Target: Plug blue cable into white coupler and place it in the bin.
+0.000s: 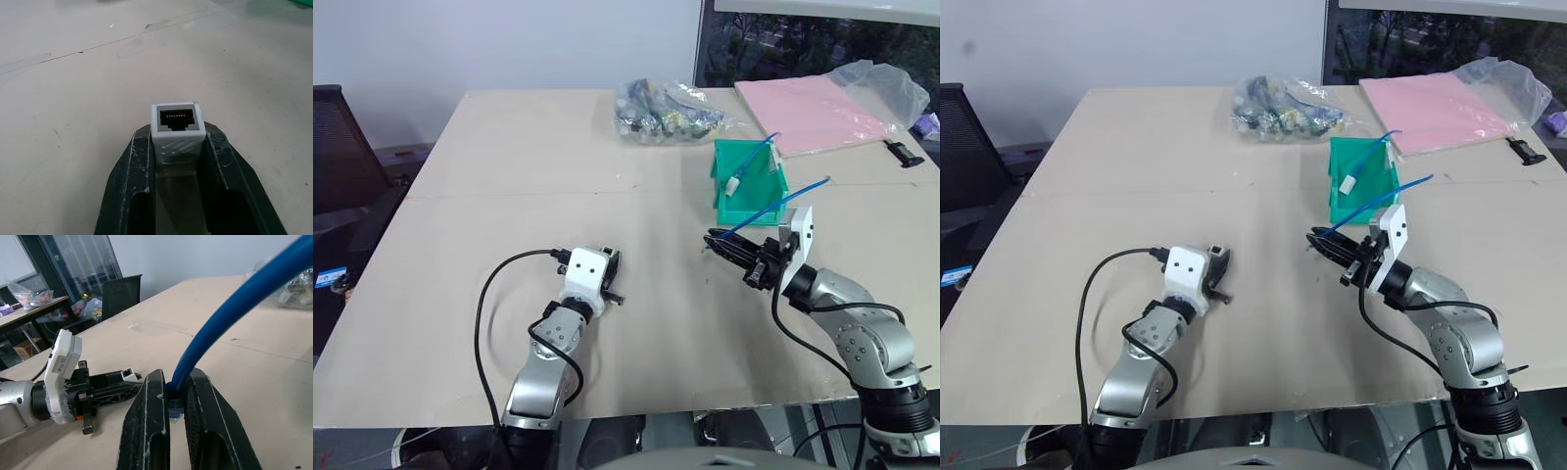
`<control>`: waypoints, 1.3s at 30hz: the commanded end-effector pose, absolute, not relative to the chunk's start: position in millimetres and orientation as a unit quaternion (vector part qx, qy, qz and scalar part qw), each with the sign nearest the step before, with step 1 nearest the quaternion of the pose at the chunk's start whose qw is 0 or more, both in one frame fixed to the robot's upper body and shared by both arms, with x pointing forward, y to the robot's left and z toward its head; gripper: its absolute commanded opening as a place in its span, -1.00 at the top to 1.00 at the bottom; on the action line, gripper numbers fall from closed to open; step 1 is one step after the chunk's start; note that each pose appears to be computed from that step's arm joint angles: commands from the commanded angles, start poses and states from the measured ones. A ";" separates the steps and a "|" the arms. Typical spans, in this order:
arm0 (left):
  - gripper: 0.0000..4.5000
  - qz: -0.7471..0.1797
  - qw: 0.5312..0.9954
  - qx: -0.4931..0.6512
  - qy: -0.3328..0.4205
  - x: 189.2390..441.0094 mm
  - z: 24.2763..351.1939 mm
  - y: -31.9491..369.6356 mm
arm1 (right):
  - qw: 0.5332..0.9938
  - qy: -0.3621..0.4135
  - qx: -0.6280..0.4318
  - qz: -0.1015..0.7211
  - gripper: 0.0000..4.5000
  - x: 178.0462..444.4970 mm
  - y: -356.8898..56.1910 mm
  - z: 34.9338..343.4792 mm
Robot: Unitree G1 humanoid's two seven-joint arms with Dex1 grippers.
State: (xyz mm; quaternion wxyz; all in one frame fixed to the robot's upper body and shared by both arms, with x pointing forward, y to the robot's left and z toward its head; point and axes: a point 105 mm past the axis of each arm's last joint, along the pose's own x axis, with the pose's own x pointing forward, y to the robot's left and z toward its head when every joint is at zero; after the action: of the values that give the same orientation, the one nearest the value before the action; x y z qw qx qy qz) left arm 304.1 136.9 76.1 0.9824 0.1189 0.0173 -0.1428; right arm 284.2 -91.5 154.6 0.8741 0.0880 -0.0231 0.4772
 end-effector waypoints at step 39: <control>0.75 -0.748 0.626 0.211 0.056 315.9 55.8 38.0 | 0.793 -0.041 -0.150 0.589 1.00 296.5 -69.5 127.9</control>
State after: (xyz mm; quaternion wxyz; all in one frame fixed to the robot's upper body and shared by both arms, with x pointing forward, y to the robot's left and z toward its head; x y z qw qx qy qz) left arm 331.7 42.6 78.4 0.6625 0.2098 0.0170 -0.7189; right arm 297.3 -71.0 123.7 0.7966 -0.1447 -0.0292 0.5862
